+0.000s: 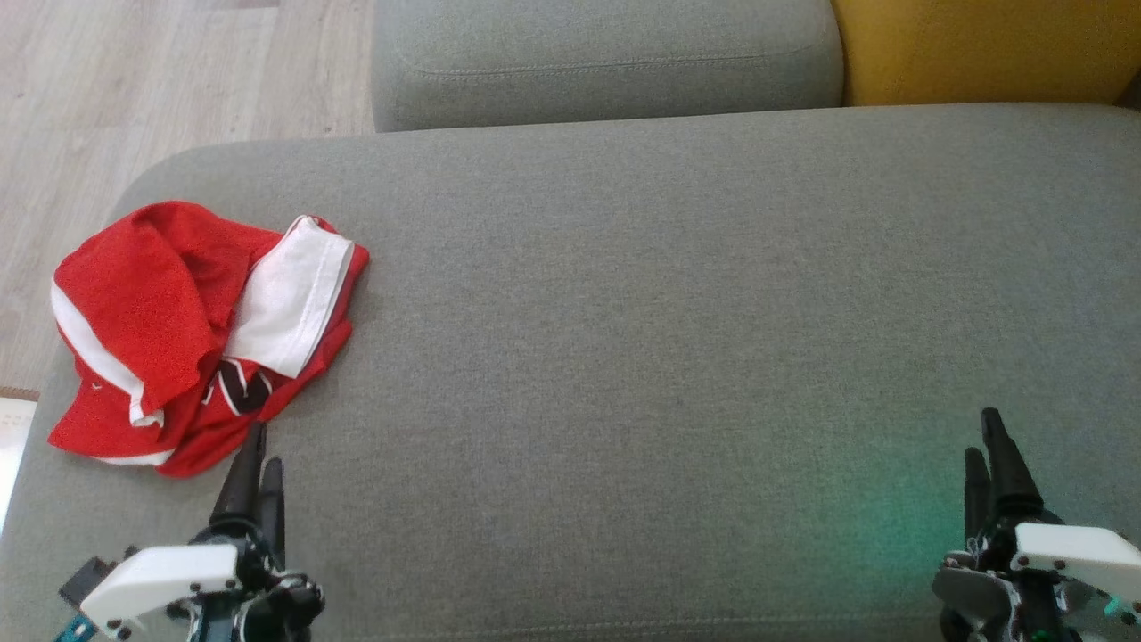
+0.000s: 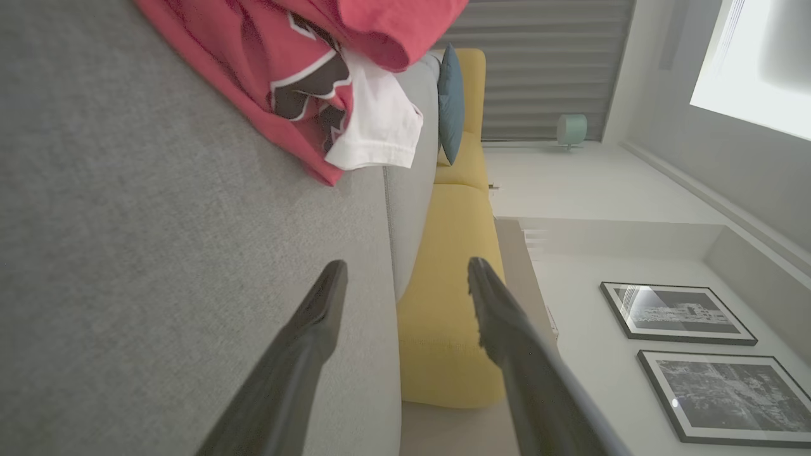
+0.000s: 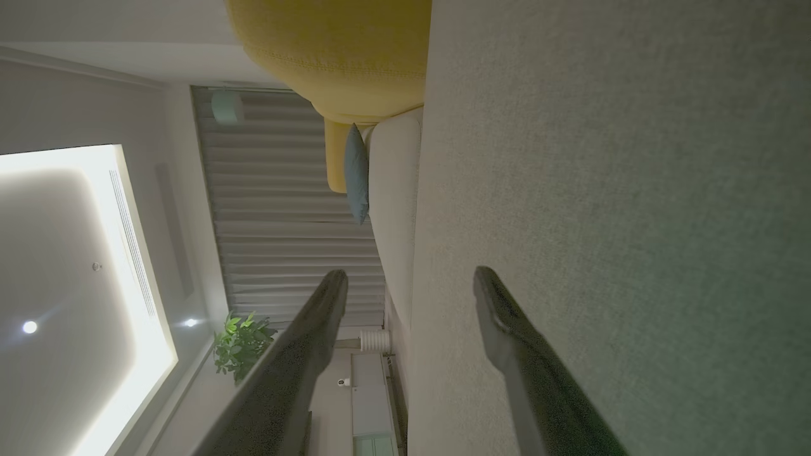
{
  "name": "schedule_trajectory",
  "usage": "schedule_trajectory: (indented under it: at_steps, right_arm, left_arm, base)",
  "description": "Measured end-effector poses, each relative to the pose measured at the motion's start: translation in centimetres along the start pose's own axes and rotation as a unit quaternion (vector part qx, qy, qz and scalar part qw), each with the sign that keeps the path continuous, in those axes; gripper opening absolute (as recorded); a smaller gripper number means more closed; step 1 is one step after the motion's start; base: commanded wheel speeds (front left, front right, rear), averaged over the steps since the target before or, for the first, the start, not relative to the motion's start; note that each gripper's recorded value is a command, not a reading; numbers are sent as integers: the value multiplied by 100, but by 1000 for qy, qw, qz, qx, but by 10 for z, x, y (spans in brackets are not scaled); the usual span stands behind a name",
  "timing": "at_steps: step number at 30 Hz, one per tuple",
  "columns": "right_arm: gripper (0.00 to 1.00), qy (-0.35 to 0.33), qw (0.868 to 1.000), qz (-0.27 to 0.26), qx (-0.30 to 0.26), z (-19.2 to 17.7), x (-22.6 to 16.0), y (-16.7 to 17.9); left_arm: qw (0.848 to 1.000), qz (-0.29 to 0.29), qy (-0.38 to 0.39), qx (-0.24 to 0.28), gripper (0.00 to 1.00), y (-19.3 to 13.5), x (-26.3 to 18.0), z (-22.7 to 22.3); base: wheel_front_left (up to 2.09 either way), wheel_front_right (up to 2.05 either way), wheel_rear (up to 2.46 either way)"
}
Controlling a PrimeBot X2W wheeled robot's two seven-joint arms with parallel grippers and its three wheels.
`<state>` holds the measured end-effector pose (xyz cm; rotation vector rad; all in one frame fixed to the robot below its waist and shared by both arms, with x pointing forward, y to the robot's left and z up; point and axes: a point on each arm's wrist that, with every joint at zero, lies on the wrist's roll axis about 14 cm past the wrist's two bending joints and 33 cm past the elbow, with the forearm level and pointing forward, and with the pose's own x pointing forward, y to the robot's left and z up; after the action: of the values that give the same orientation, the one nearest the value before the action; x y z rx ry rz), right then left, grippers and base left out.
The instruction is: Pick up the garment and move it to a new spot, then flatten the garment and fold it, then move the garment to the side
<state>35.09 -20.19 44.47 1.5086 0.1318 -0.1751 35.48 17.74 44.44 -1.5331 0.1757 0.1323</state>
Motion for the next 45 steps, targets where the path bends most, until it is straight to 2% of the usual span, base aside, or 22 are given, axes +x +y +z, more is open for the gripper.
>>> schedule_trajectory:
  at_steps: [13, 22, 32, 45]
  right_arm:
    - [100, -1, 995, 30, -95, 3, 5, 22]
    - [100, 3, 984, 49, -170, -1, 6, 34]
    - [100, 9, 961, 74, -267, -3, 4, 50]
    - [100, 13, 929, 97, -356, -11, 1, 63]
  left_arm:
    - [997, -28, 3, 77, 100, -21, 7, -6]
    - [986, -65, 4, 152, 100, -45, 13, -13]
    - [962, -93, 8, 258, 100, -60, 13, -24]
    - [924, -111, 5, 365, 100, -69, 12, -32]
  base:
    - [0, 0, 0]
    - [0, 0, 0]
    - [0, 0, 0]
    - [0, 0, 0]
